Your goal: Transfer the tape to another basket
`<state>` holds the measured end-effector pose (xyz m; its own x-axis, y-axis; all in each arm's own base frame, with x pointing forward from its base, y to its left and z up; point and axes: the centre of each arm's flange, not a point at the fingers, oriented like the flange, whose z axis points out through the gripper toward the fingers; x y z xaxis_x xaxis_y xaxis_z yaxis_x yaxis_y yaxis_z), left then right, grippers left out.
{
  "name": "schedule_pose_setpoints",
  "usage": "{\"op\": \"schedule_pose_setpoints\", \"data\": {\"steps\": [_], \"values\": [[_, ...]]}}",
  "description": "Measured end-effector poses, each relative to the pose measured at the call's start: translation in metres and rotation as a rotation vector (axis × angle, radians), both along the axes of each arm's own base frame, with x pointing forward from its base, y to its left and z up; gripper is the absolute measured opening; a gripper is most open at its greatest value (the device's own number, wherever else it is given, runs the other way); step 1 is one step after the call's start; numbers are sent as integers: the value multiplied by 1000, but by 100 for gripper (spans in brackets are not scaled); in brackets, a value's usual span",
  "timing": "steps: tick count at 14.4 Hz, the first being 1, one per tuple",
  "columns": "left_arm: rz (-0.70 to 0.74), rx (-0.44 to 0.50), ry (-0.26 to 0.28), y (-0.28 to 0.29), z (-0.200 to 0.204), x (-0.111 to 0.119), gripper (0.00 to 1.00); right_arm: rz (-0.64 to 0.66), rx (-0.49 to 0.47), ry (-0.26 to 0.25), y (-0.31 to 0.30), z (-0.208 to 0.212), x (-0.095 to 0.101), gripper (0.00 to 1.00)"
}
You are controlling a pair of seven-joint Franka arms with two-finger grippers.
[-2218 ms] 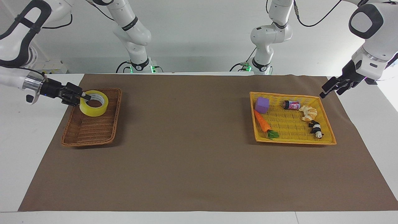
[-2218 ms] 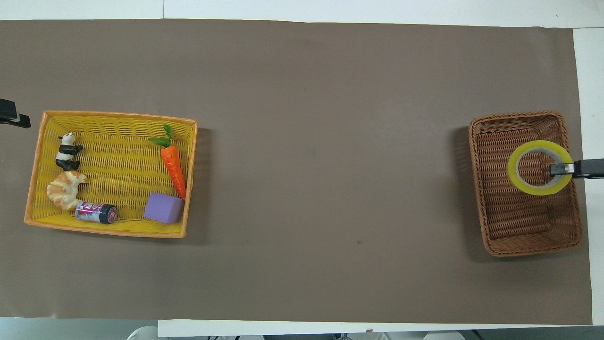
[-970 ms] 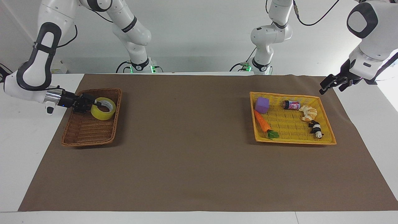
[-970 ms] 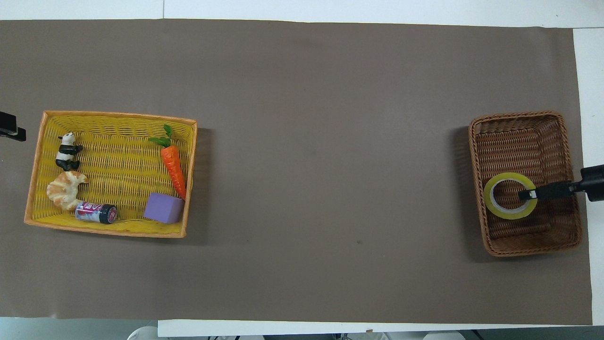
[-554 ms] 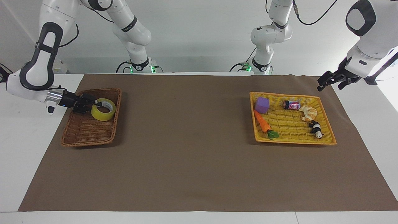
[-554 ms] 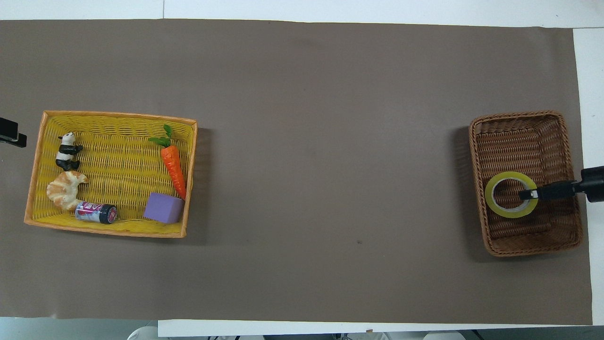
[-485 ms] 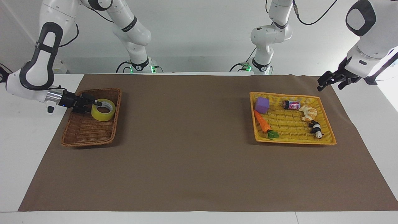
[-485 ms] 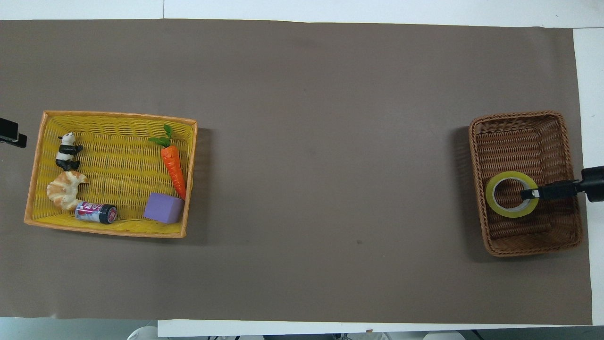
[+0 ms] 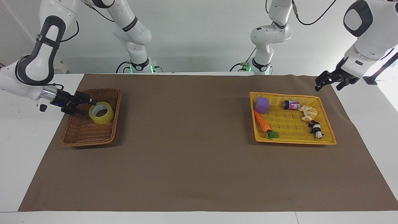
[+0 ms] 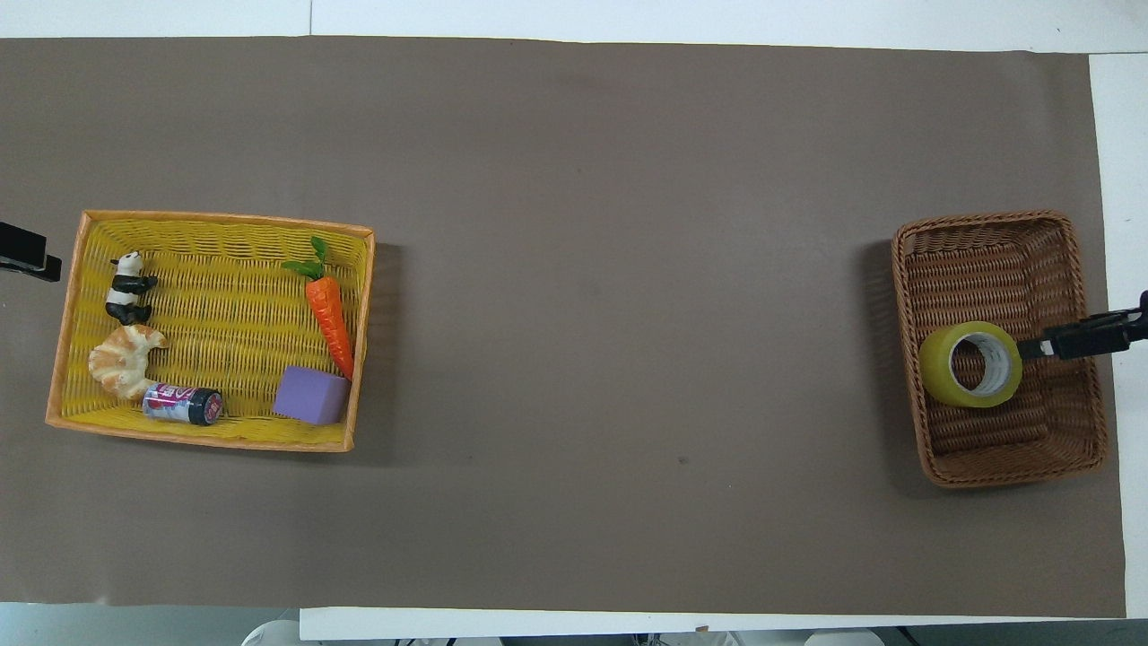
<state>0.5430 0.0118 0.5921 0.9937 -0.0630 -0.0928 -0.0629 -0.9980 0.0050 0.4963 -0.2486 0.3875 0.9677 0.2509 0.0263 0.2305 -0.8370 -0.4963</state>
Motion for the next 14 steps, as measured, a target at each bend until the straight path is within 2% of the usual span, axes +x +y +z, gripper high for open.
{"op": "schedule_pose_setpoints", "data": {"steps": [4, 5, 7, 9, 11, 14], "values": [[-3, 0, 0, -1, 0, 0, 100, -3, -212, -34, 41, 88, 21, 100], [-3, 0, 0, -1, 0, 0, 100, -29, -253, -33, 56, 107, 28, 100], [-2, 0, 0, -1, 0, 0, 100, -82, -343, 3, 93, 145, 38, 100], [-2, 0, 0, -1, 0, 0, 100, -176, -410, 50, 125, 182, 36, 100], [-2, 0, 0, -1, 0, 0, 100, -207, -470, 90, 151, 210, 28, 100], [-2, 0, 0, -1, 0, 0, 100, -198, -529, 83, 171, 239, 28, 100]]}}
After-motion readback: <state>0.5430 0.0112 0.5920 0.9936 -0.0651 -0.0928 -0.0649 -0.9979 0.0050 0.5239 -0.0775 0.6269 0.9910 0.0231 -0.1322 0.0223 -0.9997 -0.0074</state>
